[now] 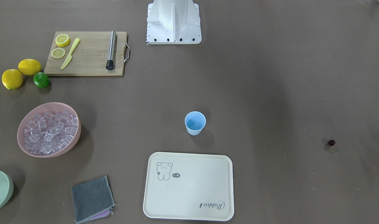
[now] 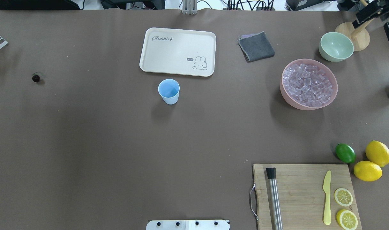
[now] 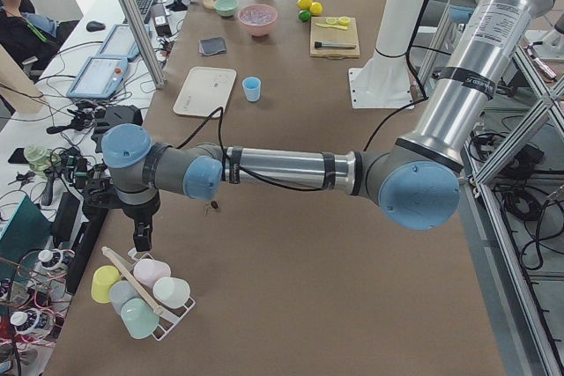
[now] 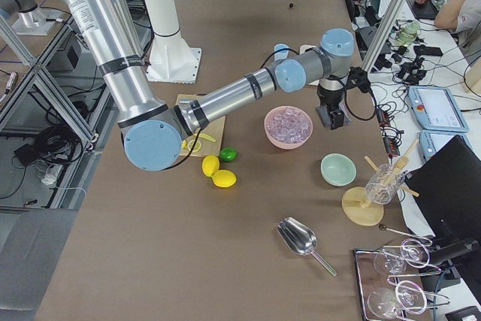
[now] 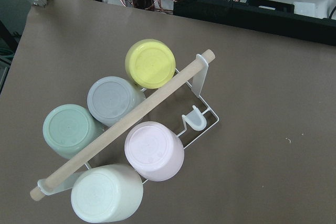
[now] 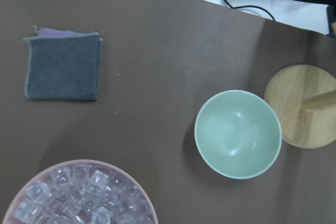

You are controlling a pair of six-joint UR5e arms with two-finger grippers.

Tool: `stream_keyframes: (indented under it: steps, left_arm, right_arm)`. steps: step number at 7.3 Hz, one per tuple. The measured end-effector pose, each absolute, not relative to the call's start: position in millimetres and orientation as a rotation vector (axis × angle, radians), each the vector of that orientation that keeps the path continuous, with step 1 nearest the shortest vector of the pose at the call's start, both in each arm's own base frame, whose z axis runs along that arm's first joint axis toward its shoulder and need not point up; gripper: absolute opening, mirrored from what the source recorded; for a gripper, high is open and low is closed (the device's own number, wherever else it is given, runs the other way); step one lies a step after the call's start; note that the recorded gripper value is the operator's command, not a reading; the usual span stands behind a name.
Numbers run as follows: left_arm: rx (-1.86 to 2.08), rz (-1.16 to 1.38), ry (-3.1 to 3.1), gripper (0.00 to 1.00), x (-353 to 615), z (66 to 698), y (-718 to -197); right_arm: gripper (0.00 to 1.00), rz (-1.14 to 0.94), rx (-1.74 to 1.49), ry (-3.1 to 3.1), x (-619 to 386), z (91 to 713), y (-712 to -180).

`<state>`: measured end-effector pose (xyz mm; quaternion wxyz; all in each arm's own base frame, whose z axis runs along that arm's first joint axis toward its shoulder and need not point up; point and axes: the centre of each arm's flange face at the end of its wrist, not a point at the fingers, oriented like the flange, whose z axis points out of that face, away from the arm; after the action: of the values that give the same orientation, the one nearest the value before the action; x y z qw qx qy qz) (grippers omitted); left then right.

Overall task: Put ice and cherries in cup
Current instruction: 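Move the right gripper toward the pink bowl of ice cubes, then lower the right gripper into the bowl and grasp an ice cube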

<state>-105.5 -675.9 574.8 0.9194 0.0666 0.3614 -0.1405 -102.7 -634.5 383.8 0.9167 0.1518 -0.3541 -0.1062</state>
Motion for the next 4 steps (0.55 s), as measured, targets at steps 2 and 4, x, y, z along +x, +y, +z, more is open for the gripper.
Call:
stream_keyframes:
  steps: [2, 4]
  left_arm:
    - [0.161, -0.282, 0.746, 0.98, -106.4, 562.2, -676.1]
    - [0.179, -0.279, 0.747, 0.98, -109.7, 553.8, -675.3]
  right_arm:
    - [1.00, -0.326, 0.330, -0.637, -184.0, 377.1, -618.0]
    - [1.00, -0.394, 0.316, -0.597, -230.7, 394.9, -596.5]
